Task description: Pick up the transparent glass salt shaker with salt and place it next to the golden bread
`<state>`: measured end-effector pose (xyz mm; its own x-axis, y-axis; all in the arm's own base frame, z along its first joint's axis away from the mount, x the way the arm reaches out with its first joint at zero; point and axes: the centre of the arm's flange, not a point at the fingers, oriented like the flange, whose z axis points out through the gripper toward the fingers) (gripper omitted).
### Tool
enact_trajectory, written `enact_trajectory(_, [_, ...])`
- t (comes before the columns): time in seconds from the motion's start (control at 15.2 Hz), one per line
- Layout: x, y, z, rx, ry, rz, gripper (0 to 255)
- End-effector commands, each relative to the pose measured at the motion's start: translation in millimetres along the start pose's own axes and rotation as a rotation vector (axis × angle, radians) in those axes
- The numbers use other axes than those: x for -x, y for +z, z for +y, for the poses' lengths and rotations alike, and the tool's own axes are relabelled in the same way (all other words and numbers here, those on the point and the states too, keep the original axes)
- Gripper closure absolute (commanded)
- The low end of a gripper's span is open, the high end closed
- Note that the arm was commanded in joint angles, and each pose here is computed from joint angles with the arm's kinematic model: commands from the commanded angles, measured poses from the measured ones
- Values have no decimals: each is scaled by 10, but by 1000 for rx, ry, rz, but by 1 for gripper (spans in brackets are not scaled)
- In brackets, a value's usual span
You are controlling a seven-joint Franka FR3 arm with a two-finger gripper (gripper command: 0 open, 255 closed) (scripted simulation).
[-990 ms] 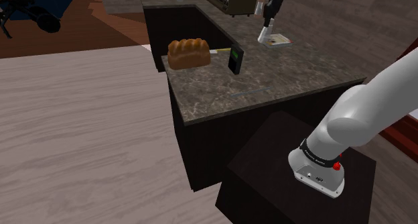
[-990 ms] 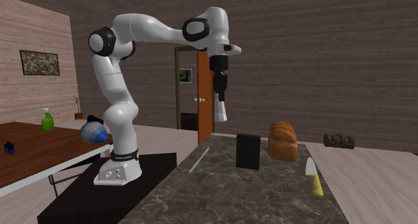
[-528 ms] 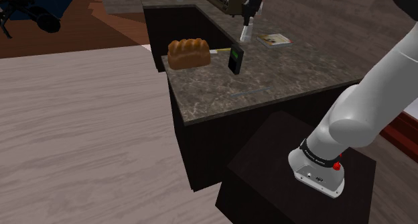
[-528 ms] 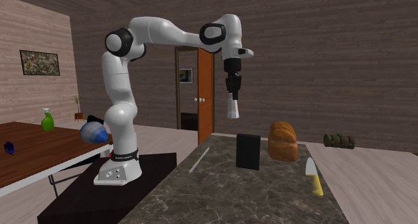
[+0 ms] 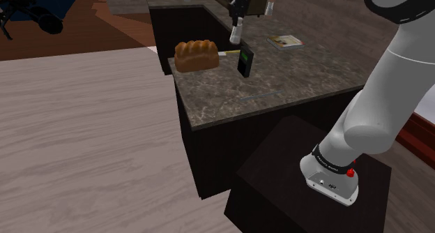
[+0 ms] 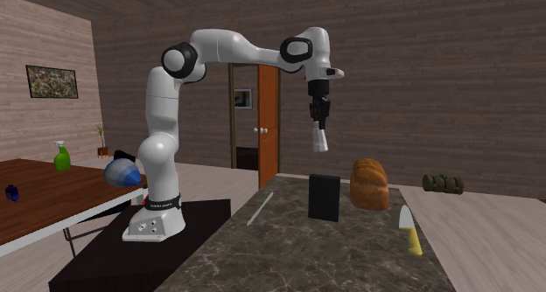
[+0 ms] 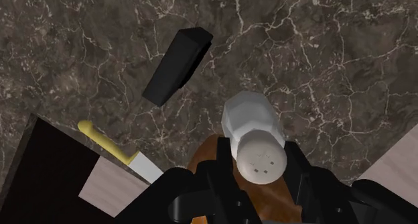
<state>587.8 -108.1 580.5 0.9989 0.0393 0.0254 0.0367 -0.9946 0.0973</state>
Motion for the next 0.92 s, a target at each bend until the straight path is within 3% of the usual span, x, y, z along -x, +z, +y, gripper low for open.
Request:
enact_trajectory(0.0, [-23,81,-7,0,1,0,255])
enact_trajectory(0.86, [-6,764,-73,0,1,0,255])
